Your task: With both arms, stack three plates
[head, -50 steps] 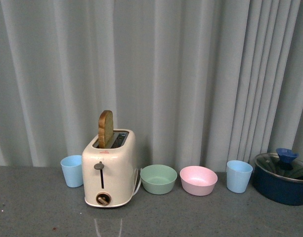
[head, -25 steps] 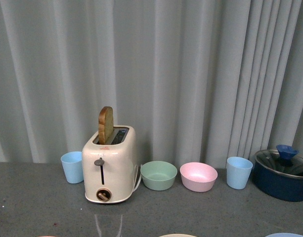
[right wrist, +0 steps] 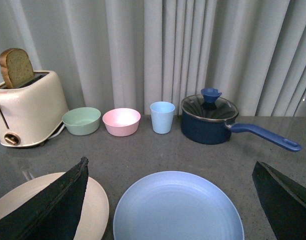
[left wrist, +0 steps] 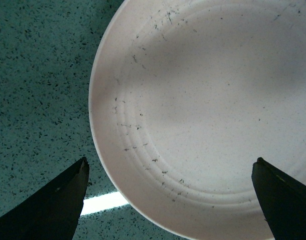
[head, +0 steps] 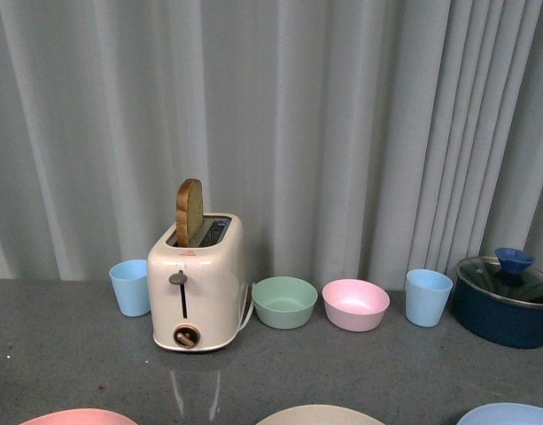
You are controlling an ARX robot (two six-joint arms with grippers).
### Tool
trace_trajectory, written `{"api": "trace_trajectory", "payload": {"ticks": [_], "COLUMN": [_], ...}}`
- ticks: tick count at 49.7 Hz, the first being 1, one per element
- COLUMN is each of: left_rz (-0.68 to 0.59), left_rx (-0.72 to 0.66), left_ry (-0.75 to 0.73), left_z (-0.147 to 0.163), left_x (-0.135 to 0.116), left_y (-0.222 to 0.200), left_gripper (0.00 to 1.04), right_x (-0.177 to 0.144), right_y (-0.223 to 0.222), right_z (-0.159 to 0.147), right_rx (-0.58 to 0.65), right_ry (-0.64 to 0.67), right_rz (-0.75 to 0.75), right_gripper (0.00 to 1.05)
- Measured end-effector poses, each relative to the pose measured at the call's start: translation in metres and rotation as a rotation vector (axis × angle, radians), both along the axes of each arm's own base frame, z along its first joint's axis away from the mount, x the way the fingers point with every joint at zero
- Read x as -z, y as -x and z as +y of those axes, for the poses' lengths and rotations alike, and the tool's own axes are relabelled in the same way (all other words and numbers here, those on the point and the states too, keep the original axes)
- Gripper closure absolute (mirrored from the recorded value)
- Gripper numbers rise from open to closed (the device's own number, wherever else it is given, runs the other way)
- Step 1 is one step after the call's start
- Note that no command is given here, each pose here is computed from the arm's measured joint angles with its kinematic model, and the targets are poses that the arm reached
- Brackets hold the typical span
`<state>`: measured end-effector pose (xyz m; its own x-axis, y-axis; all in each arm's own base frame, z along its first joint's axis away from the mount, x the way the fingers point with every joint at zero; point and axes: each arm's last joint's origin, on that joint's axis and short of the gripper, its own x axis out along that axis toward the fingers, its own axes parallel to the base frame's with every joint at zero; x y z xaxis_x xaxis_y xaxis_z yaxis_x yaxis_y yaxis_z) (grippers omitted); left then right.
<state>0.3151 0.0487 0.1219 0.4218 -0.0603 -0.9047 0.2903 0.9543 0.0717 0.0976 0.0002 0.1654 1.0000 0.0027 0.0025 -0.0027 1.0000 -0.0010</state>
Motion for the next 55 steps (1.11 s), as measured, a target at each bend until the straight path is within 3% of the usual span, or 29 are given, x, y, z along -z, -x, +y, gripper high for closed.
{"api": "trace_trajectory", "payload": {"ticks": [26,55], "left_rz": [-0.030,0.061], "left_rx": [-0.041,-0.079], "left_ry": [-0.084,-0.101], "left_z": [-0.006,0.010], "left_x": [0.019,0.053], "left_y": [-0.030,-0.036], "left_gripper": [0.07,0.07], "right_x": [0.000,0.000], "right_y": [0.000,0.000], "right_z": [0.000,0.000], "right_rx": [0.000,0.000], "right_ry": [0.000,0.000], "right_rz": [0.000,0.000], "right_gripper": [0.07,0.07]}}
